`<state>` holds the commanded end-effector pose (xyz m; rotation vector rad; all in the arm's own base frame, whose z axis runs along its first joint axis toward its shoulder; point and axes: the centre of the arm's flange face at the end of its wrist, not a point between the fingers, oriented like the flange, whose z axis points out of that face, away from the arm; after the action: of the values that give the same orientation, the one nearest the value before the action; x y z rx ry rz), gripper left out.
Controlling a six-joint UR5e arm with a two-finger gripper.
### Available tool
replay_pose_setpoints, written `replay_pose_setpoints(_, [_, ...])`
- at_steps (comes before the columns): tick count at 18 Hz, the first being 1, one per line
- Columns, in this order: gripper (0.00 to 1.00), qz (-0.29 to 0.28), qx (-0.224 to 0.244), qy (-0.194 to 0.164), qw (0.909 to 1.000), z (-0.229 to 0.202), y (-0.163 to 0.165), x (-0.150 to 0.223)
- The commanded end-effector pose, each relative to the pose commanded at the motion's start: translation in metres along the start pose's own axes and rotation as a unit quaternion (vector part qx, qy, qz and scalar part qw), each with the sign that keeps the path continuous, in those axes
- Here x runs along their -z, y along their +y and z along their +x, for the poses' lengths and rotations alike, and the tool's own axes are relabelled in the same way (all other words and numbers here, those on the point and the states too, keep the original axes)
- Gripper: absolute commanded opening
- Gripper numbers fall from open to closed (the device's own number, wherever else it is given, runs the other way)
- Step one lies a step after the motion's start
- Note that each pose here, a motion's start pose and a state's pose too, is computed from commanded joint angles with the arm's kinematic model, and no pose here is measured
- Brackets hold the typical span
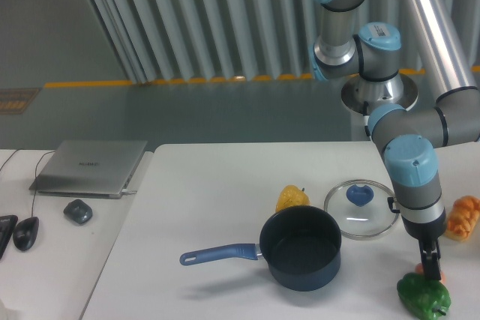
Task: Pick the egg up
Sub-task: 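Close the gripper around the small brown egg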
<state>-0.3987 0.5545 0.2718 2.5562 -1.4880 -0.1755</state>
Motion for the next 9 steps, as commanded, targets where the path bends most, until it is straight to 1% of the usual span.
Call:
replay_pose_setpoints(4, [1.00, -0.002, 0.000, -0.001, 1.0000, 0.000, -0.002, -0.002])
replay_pose_setpoints(5, [1.00, -0.002, -0.004, -0.004, 1.0000, -0.003, -0.008, -0.003])
replay_pose_setpoints(9, [1.00, -0.002, 0.003, -0.006, 1.0000, -0.004, -0.014, -0.005])
